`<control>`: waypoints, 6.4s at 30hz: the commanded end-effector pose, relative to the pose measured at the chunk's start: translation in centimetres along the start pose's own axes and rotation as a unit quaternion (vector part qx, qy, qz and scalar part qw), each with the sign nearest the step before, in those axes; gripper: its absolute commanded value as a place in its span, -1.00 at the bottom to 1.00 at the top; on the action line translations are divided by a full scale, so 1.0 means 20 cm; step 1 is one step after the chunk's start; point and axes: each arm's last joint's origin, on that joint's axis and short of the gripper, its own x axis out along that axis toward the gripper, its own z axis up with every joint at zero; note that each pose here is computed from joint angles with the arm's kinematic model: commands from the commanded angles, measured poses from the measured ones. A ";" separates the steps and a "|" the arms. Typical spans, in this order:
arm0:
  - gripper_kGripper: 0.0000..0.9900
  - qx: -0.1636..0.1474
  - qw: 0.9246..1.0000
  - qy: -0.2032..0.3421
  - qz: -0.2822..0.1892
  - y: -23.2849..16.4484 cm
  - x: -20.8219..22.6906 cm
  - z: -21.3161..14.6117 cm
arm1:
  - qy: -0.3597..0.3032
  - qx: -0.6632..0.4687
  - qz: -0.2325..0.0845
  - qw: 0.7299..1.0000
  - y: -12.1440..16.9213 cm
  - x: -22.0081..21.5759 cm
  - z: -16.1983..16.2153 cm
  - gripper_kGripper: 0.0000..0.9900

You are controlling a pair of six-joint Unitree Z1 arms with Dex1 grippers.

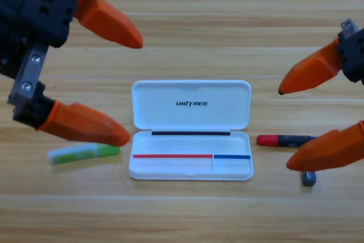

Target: Clean up eraser and pencils

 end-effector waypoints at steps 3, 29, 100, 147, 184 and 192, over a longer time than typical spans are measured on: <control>1.00 -0.004 0.999 0.017 -0.027 -0.01 0.08 -0.01 | 0.006 -0.006 0.019 1.000 0.02 0.06 0.01 0.96; 1.00 -0.006 0.999 0.030 -0.033 -0.02 0.09 -0.02 | 0.064 0.355 -0.164 0.918 -0.16 -0.04 -0.31 0.95; 1.00 -0.155 0.920 0.352 -0.067 0.70 0.74 -0.94 | 0.386 0.097 0.028 0.917 -0.44 0.80 -0.14 -1.00; 0.54 -0.137 0.921 0.363 -0.032 0.55 0.90 -1.09 | 0.384 -0.065 0.050 0.920 -0.56 1.32 0.00 -0.44; -1.00 -0.053 0.954 0.293 -0.020 0.53 0.64 -0.45 | 0.372 -0.083 0.000 0.925 -0.73 0.68 -0.38 0.72; -1.00 -0.026 0.951 0.301 -0.061 0.45 0.91 -0.38 | 0.382 -0.085 0.016 0.920 -0.84 0.81 -0.45 0.72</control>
